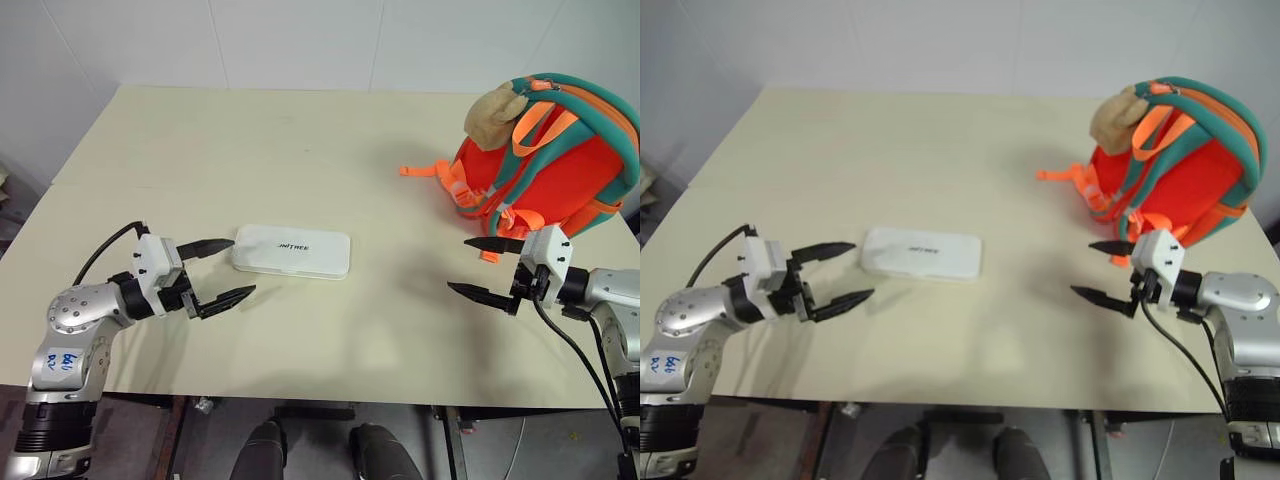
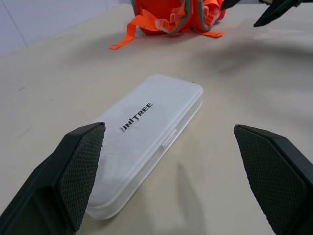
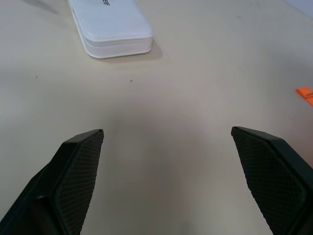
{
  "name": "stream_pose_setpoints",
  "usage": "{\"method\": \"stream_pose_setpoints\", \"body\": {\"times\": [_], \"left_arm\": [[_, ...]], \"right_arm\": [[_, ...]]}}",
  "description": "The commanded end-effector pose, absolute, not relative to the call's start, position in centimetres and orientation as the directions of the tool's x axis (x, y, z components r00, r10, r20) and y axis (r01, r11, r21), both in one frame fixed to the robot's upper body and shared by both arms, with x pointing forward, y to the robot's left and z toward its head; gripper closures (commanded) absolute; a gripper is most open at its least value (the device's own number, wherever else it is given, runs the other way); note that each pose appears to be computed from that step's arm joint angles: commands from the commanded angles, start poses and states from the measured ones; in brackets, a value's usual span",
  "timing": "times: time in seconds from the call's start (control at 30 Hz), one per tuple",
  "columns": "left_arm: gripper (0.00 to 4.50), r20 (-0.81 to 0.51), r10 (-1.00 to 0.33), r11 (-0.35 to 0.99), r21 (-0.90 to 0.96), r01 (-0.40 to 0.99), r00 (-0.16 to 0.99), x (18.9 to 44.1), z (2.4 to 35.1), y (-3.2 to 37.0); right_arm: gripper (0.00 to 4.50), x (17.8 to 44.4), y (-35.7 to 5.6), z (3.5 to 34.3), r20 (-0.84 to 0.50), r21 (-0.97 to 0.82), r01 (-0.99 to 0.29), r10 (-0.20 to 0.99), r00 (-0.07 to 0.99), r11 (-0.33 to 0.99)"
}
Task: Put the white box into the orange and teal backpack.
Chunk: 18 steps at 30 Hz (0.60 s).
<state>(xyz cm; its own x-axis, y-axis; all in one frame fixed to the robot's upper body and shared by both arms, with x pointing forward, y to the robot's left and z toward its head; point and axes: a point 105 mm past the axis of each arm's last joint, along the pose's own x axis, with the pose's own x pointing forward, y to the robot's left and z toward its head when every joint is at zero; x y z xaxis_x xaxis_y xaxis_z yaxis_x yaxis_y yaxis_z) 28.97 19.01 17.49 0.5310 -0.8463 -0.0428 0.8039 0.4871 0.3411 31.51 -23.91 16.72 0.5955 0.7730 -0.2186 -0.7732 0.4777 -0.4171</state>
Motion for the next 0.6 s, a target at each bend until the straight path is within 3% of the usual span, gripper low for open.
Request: {"method": "stream_pose_setpoints", "body": {"times": [0.03,0.23,0.3,0.6], "left_arm": [[0.0,-0.025,-0.851,0.476,0.386,0.79,0.525,29.0,18.5,18.7],[0.0,-0.029,-0.825,0.511,0.388,0.767,0.565,29.5,18.3,19.3],[0.39,-0.055,-0.805,0.528,0.388,0.755,0.591,29.6,17.9,20.3],[3.17,-0.092,-0.636,0.679,0.406,0.612,0.766,30.9,17.7,25.8]], "right_arm": [[0.07,31.5,-23.5,18.4,-0.19,-0.462,-0.751,0.775,0.603,0.471],[0.07,32.6,-21.0,18.0,-0.173,-0.427,-0.78,0.805,0.568,0.458],[0.0,33.1,-19.1,17.9,-0.16,-0.424,-0.789,0.821,0.548,0.444],[3.08,35.1,-13.7,16.1,-0.146,-0.437,-0.791,0.834,0.533,0.429]]}}
